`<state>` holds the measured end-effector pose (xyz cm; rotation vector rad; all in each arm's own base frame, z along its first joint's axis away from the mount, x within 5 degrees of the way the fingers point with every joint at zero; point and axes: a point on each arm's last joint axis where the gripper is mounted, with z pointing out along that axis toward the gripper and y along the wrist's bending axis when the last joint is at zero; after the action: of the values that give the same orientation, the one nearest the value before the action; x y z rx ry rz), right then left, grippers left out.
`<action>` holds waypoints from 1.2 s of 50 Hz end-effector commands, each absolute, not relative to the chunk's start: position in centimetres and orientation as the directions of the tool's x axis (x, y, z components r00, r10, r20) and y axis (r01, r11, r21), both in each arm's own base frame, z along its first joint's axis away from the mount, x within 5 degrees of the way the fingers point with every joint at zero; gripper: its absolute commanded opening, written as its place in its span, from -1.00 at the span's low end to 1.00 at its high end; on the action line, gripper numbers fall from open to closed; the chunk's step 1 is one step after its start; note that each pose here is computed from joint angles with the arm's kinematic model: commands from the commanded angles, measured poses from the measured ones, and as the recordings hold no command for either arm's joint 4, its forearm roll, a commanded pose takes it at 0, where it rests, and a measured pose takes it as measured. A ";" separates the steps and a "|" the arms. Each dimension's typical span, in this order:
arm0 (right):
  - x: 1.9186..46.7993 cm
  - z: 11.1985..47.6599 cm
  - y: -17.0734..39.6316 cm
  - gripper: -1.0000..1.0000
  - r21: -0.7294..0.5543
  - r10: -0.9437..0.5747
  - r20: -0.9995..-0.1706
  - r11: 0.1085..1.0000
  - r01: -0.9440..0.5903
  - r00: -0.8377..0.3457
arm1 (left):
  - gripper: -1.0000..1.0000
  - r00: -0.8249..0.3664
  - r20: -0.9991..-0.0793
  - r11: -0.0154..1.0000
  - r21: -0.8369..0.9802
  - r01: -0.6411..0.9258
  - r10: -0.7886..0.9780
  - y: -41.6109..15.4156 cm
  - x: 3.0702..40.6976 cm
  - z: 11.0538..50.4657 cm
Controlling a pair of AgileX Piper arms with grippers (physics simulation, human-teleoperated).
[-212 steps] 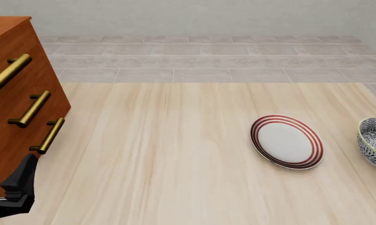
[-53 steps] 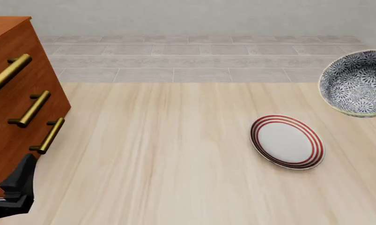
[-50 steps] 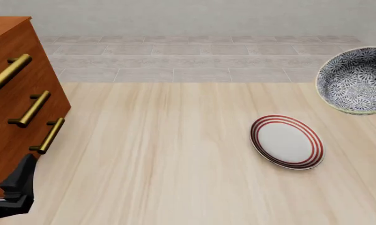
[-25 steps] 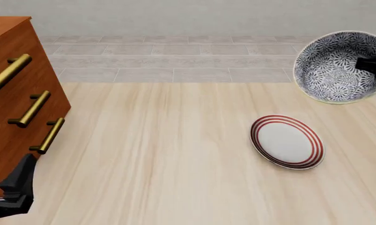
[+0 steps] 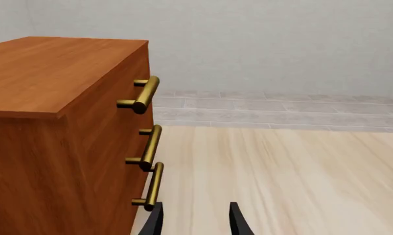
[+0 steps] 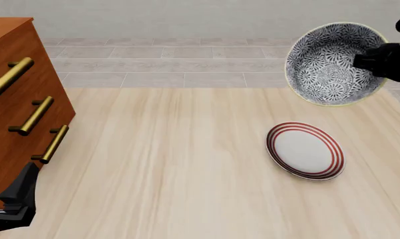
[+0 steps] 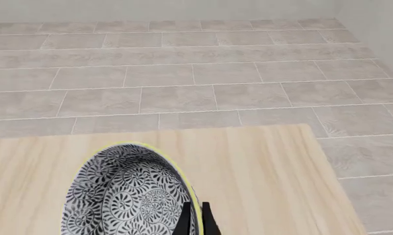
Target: Put the bowl on top of the cabinet.
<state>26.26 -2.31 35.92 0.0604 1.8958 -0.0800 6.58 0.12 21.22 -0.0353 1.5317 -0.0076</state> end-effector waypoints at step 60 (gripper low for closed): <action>26.8 36.4 7.1 -1.00 0.050 -0.013 -0.968 0.969 -0.244 -0.251 | 1.00 0.044 -0.998 0.999 -0.033 -0.016 -0.033 0.1 6.3 21.2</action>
<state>26.94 6.17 36.21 -0.1917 1.8315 0.1664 6.35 0.11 21.19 -0.0379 1.5282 -0.0113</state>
